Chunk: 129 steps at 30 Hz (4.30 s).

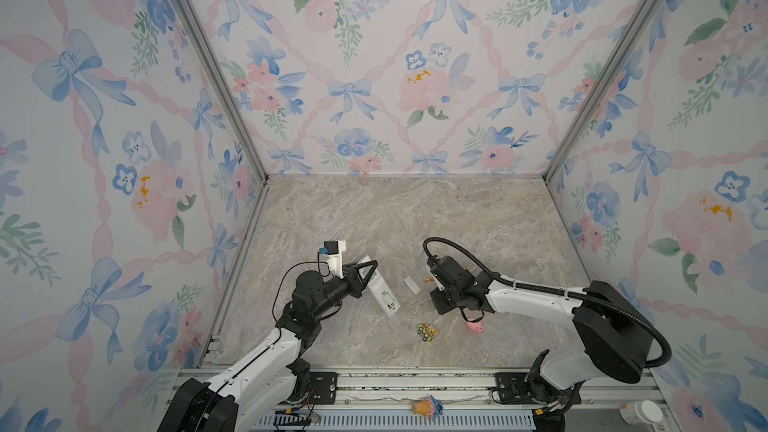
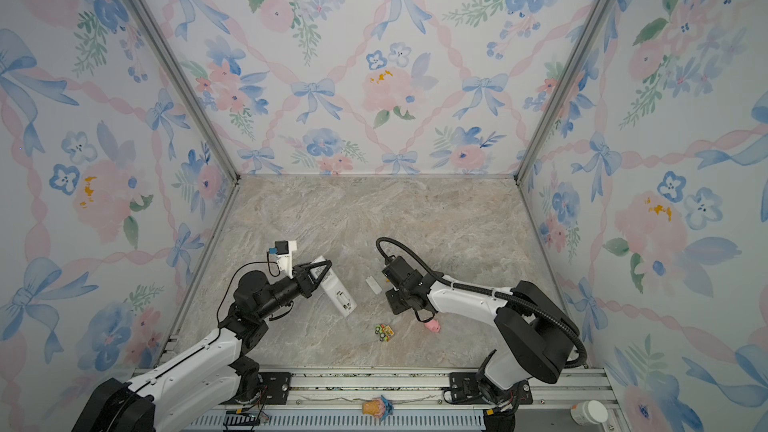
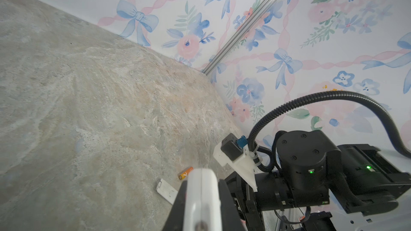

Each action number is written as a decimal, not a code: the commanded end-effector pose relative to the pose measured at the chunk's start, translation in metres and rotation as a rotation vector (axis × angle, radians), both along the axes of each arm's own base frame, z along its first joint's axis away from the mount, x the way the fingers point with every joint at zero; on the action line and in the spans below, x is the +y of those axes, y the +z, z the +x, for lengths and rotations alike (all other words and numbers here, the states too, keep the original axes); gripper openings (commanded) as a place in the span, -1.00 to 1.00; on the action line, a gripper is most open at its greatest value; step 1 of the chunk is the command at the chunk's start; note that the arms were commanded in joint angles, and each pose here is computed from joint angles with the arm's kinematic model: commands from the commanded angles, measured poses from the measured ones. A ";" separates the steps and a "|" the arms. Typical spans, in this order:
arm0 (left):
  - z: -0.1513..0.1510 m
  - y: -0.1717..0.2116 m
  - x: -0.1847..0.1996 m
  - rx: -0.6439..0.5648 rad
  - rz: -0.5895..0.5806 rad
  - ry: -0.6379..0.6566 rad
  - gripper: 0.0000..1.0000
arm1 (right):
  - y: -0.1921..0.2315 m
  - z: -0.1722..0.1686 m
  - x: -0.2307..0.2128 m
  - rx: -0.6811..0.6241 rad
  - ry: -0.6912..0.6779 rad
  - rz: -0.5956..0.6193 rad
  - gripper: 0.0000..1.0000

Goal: Load the batteries into the remote control
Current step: 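Lift the orange battery and carry it toward the remote held by the left gripper, then align the battery over the remote's open battery compartment with the right gripper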

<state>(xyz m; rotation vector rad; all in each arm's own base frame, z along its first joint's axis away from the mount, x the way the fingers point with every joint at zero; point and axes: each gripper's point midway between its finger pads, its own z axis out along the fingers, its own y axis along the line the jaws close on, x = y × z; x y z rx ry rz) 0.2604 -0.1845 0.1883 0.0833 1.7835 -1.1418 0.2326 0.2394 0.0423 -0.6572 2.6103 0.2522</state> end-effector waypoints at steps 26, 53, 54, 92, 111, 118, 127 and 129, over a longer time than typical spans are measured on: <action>0.009 0.030 0.008 0.040 -0.146 0.022 -1.00 | 0.171 -0.022 0.091 -0.442 0.392 0.514 -0.94; 0.015 0.042 0.012 0.134 -0.255 0.016 -1.00 | 0.200 -0.027 0.137 -0.556 0.544 0.651 -0.98; 0.015 0.043 0.012 0.133 -0.256 0.015 -1.00 | 0.200 -0.028 0.138 -0.556 0.546 0.655 -0.98; 0.012 0.058 0.014 0.091 -0.272 0.006 -1.00 | 0.172 -0.036 0.160 -0.477 0.572 0.696 -1.00; 0.012 0.062 0.018 0.092 -0.293 0.012 -1.00 | 0.162 -0.039 0.162 -0.457 0.576 0.686 -0.99; 0.012 0.060 0.018 0.092 -0.292 0.014 -1.00 | 0.157 -0.040 0.160 -0.448 0.572 0.674 -0.94; 0.013 0.058 0.019 0.091 -0.292 0.018 -1.00 | 0.153 -0.041 0.161 -0.440 0.575 0.665 -0.88; 0.012 0.059 0.019 0.090 -0.293 0.017 -1.00 | 0.153 -0.041 0.161 -0.439 0.574 0.664 -0.88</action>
